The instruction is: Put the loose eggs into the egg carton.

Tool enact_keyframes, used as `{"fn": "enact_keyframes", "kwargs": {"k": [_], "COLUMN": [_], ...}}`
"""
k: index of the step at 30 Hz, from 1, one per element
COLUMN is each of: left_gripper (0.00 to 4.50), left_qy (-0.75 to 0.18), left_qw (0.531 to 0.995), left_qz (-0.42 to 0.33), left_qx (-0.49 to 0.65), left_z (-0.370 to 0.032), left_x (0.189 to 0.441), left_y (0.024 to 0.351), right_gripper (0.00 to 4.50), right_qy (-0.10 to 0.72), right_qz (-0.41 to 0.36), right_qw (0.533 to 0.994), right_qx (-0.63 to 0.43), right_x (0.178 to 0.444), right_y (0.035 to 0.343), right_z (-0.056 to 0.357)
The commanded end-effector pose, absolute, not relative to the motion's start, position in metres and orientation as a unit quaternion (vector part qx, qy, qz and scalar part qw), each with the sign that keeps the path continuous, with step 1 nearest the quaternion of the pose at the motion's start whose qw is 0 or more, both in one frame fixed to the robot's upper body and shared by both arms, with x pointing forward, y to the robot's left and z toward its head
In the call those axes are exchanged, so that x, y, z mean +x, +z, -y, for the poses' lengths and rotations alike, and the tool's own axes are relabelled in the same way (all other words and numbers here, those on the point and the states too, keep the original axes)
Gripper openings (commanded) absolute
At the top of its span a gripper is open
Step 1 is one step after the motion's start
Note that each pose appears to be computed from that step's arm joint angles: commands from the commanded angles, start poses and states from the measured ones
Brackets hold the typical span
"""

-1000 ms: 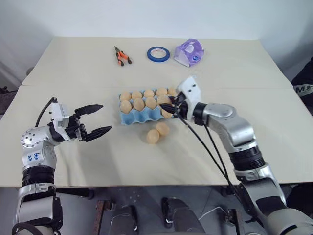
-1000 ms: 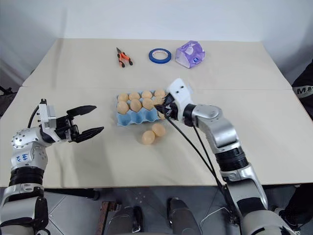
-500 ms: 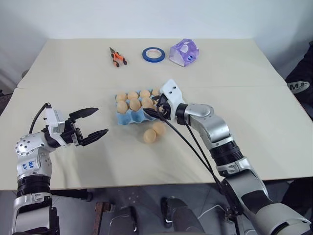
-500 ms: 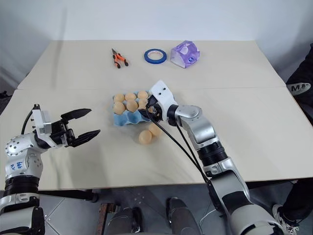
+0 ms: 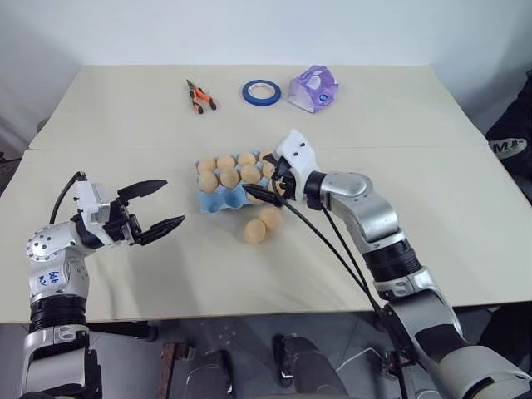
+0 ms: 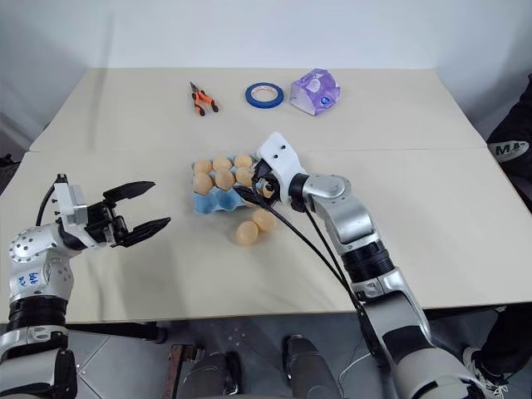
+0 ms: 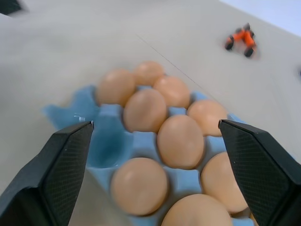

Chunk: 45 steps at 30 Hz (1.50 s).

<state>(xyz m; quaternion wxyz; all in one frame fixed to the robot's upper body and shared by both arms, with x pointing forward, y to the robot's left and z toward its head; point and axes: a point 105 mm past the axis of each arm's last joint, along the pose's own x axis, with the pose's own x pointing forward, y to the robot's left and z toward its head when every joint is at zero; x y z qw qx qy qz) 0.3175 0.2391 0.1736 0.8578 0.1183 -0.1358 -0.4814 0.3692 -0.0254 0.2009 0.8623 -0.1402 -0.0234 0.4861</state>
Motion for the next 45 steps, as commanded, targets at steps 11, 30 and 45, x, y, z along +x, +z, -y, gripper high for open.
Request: {"fn": "enact_keyframes", "kwargs": {"k": [11,30,45], "left_gripper": [4.5,4.5,4.5], "left_qy": [-0.474,-0.503,-0.447], "left_qw": [0.86,0.845,0.89], "left_qz": [0.15,0.128,0.034], "left_qx": [0.117,0.127,0.076], "left_z": [-0.251,-0.238,-0.108], "left_x": [0.314,0.3,0.301], "left_y": [0.183,0.179,0.136], "right_gripper": [4.45,4.45,4.45], "right_qy": [0.566,0.541,0.536], "right_qz": [0.095,0.048,0.058], "right_qw": [0.811,0.83,0.832], "right_qx": [-0.115,-0.128,-0.129], "right_x": [0.279,0.263,0.271], "right_y": [0.208,0.188,0.189], "right_z": [0.133,0.189,0.176]}}
